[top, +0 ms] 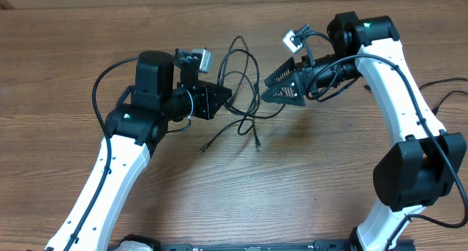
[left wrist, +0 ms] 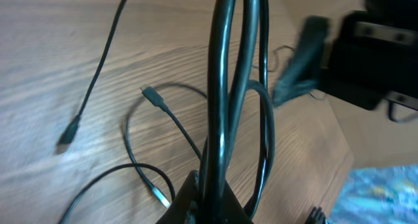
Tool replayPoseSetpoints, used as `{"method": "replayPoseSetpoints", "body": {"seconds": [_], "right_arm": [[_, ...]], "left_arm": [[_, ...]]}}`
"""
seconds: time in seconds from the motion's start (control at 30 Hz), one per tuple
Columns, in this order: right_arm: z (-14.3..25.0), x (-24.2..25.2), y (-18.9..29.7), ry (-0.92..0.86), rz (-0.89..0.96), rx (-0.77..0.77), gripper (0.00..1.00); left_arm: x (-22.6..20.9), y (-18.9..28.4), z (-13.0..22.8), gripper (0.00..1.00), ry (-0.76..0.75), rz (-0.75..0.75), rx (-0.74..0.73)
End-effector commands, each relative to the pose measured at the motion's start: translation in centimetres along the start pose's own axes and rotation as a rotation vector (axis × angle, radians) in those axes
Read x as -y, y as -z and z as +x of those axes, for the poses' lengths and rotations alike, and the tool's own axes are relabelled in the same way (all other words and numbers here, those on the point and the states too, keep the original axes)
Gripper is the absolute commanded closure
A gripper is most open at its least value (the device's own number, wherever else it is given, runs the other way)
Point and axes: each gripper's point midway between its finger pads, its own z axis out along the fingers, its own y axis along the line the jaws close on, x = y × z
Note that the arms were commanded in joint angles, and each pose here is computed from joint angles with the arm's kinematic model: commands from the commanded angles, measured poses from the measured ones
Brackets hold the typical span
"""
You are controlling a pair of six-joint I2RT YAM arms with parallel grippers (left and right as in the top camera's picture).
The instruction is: Untangle cables
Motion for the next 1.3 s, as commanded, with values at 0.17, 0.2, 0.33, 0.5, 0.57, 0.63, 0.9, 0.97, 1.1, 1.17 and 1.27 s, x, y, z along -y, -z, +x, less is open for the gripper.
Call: {"method": "replayPoseSetpoints", "body": {"seconds": [0.17, 0.2, 0.33, 0.5, 0.57, 0.63, 0.9, 0.97, 1.1, 1.17, 1.27], "right_arm": [[-0.6, -1.3, 0.6, -0.028, 0.023, 0.005, 0.0], [-0.6, -1.2, 0.6, -0.035, 0.024, 0.005, 0.0], [-0.6, -1.3, 0.4, -0.037, 0.02, 0.002, 0.0], [-0.5, -1.7, -0.5, -0.051, 0.007, -0.018, 0.0], [-0.3, -1.6, -1.0, -0.06, 0.013, -0.038, 0.0], [-0.2, -1.2, -1.6, -0.089, 0.037, -0.064, 0.0], [-1.1, 1.5, -3.6, -0.208, 0.183, -0.094, 0.0], [-1.3, 1.8, -4.0, -0.204, 0.203, -0.098, 0.0], [-1.2, 1.7, -5.1, -0.165, 0.214, -0.121, 0.0], [-1.3, 1.8, -5.8, -0.138, 0.226, -0.132, 0.0], [-1.7, 1.8, -6.2, -0.103, 0.226, -0.128, 0.0]], "left_arm": [[1.2, 1.0, -2.3, 0.96, -0.156, 0.014, 0.087], [0.8, 1.0, -2.4, 0.96, -0.155, -0.004, 0.093], [-0.7, 1.1, -3.0, 0.96, -0.15, -0.099, 0.121], [-1.3, 1.2, -3.4, 0.96, -0.151, -0.133, 0.137], [-1.3, 1.2, -3.4, 0.96, -0.151, -0.132, 0.137], [-1.3, 1.2, -3.3, 0.96, -0.15, -0.133, 0.136], [-2.6, 1.4, -3.1, 0.96, -0.152, -0.204, 0.13], [-3.3, 1.6, -3.0, 0.96, -0.142, -0.247, 0.127], [-3.5, 1.6, -2.9, 0.96, -0.142, -0.256, 0.123], [-3.5, 1.6, -2.9, 0.96, -0.141, -0.253, 0.123], [-3.5, 1.6, -2.9, 0.96, -0.141, -0.253, 0.122]]}}
